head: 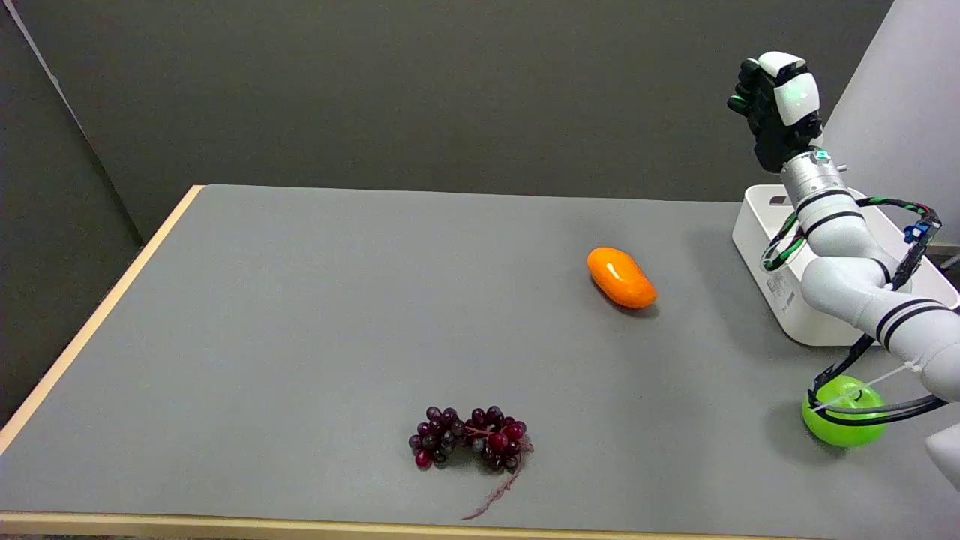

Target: Pick up the green apple.

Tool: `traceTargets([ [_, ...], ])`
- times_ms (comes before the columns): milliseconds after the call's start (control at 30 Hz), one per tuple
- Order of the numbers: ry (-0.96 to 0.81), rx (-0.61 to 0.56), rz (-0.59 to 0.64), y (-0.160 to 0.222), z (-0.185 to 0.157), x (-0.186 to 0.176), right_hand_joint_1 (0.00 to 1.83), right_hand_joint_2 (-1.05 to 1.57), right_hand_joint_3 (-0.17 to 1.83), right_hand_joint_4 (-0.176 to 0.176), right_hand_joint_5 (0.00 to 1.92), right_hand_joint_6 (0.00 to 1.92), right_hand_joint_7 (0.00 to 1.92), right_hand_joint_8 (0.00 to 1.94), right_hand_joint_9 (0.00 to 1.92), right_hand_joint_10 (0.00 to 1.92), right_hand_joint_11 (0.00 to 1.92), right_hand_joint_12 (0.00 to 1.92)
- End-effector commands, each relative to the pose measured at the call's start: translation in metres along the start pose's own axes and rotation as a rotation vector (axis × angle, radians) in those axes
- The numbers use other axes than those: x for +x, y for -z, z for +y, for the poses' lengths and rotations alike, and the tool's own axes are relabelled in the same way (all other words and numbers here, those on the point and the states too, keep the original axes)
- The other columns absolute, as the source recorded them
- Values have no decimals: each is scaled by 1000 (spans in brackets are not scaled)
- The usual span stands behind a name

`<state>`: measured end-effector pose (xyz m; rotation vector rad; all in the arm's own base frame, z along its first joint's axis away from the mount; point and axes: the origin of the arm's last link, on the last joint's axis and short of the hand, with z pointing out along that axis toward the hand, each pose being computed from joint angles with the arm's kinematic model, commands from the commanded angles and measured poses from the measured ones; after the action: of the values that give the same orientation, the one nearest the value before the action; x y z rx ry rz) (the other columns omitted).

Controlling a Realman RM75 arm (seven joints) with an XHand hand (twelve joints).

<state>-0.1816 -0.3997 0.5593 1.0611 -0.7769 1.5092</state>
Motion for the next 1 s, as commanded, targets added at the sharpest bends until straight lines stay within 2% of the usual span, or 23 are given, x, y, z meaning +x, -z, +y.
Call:
traceTargets([
  [33,4,-4,-5,6,6,0,241,761,960,-102,155,417,100,329,5,584,-1,891],
  [500,-3,77,-21,18,-12,2,245,763,959,-105,157,418,100,333,3,596,-1,861],
  [667,13,132,-50,25,-27,3,244,768,957,-106,157,416,102,332,3,600,-1,796],
  [1000,63,257,-101,54,-66,11,251,769,954,-111,162,422,116,351,1,654,-1,789],
])
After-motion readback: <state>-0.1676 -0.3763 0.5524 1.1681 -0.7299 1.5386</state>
